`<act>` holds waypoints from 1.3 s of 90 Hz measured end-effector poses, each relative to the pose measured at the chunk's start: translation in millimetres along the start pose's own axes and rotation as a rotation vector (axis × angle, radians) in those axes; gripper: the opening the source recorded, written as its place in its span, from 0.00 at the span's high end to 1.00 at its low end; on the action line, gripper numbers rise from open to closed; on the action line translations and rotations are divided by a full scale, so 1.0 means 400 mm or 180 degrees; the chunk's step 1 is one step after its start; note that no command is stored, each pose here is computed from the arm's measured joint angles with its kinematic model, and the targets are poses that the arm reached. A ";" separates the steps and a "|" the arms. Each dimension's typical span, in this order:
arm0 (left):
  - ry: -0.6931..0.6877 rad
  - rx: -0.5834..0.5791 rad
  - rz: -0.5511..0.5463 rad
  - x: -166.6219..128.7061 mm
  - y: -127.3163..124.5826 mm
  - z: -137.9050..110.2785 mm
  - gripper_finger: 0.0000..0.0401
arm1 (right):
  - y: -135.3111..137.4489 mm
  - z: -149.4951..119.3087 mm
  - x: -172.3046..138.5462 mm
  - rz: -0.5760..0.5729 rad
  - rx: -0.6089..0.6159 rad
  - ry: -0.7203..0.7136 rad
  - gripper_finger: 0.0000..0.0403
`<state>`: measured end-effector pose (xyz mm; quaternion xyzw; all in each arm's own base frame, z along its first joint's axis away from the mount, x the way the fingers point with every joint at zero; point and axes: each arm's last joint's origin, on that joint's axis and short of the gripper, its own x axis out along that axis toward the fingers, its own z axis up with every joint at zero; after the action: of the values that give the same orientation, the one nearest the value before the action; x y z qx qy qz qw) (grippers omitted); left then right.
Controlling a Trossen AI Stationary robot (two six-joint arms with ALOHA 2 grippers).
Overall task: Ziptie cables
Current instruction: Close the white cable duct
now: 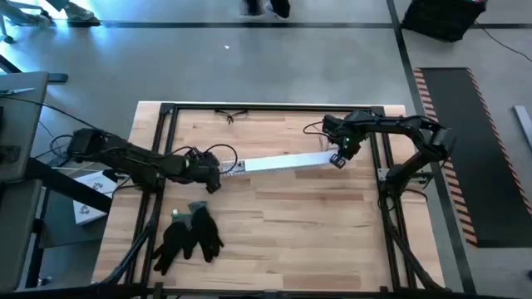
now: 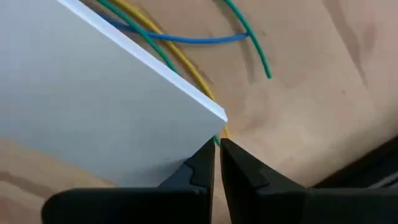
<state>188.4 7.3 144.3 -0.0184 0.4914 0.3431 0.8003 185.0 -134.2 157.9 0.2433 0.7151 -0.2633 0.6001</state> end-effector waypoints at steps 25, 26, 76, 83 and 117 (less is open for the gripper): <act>-0.0420 0.0520 -0.0065 -0.032 -0.008 0.061 0.26 | 0.000 0.002 0.000 0.0005 -0.0026 -0.0022 0.97; -0.0449 0.0521 -0.0081 -0.032 -0.009 0.064 0.26 | 0.000 0.002 0.001 0.0005 -0.0027 -0.0021 0.97; -0.0974 0.0441 -0.0672 0.050 -0.025 0.111 0.26 | 0.001 0.005 0.001 0.0071 -0.0083 -0.0070 0.97; -0.0933 0.0440 -0.0694 0.067 -0.030 0.113 0.26 | 0.001 0.005 0.001 0.0069 -0.0083 -0.0070 0.97; -0.0958 0.0644 -0.0828 0.050 -0.021 0.123 0.26 | 0.001 0.006 0.002 0.0073 -0.0096 -0.0076 0.97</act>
<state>236.9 29.5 151.1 0.0502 0.3918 0.1849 0.8999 186.9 -135.3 156.9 0.2393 0.7090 -0.2485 0.6151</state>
